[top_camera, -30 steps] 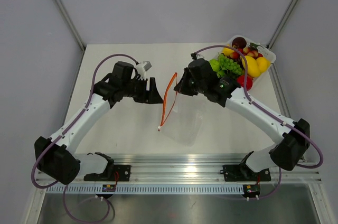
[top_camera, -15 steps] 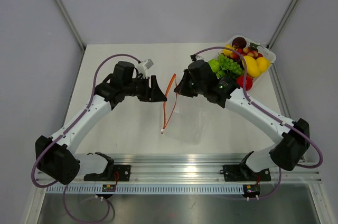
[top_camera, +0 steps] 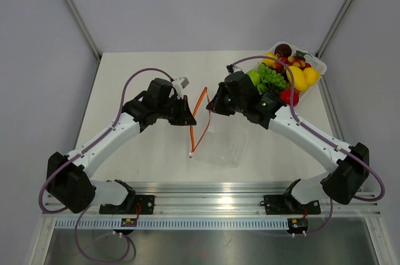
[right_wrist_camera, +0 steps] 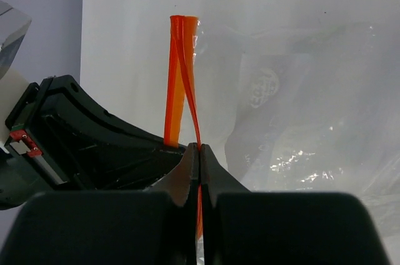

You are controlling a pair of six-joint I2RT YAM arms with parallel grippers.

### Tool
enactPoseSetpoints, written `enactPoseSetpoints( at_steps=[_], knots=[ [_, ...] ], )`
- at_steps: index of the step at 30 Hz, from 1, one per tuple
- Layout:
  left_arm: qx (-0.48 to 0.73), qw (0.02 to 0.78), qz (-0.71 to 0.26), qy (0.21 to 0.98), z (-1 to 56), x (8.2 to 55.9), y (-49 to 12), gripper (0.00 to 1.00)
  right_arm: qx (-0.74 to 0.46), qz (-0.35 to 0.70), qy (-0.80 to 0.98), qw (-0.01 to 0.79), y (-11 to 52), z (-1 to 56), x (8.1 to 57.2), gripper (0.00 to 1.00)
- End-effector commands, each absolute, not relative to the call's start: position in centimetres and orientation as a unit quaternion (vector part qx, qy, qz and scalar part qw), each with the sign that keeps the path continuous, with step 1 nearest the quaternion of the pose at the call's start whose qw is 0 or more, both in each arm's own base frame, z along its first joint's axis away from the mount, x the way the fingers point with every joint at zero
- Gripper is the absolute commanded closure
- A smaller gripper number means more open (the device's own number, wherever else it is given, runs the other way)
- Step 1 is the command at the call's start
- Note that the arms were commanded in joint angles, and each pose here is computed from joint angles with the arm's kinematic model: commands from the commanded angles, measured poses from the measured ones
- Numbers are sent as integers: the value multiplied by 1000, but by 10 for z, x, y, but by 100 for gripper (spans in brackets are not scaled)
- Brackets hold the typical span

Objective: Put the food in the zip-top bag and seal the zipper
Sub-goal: Open the zipper of the food storage bag.

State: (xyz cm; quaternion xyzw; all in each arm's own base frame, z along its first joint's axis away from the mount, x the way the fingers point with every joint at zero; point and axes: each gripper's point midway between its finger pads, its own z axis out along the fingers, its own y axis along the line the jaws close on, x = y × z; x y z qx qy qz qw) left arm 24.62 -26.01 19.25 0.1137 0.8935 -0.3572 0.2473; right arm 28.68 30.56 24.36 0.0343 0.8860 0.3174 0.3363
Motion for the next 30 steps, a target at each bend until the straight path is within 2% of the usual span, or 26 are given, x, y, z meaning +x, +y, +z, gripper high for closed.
enactPoseSetpoints(
  at_steps=[1,4,5,6,9,10,13,17,18,20,25,28,29,30],
  knots=[
    [102,319,-322,886,227,266,-242,100,24,337,871,356,305,263,285,100],
    [86,370,-298,876,259,280,-217,100,17,341,871,355,307,264,284,100],
    [81,393,-247,882,262,289,-196,100,16,341,871,354,308,262,284,100],
    [80,434,-227,868,297,299,-187,100,15,343,870,354,310,260,286,100],
    [75,472,-130,869,333,310,-150,100,3,352,871,341,321,256,287,100],
    [78,496,-132,855,364,307,-146,100,2,356,870,341,324,257,289,100],
    [88,498,-149,850,378,303,-152,100,4,362,868,339,332,251,295,100],
    [107,447,-198,866,340,289,-176,100,10,350,875,334,332,235,298,100],
    [105,411,-190,885,304,285,-178,100,10,341,880,332,330,226,299,100],
    [109,367,-202,901,265,275,-188,100,12,320,890,325,326,212,300,100],
    [122,320,-230,911,227,259,-218,100,27,272,910,311,307,181,308,100],
    [122,312,-235,912,220,262,-233,100,40,240,916,319,289,176,317,90],
    [122,303,-233,916,213,266,-239,100,50,232,916,323,280,177,324,85],
    [124,307,-238,913,218,270,-246,100,53,222,919,321,272,176,324,76]
  ],
)
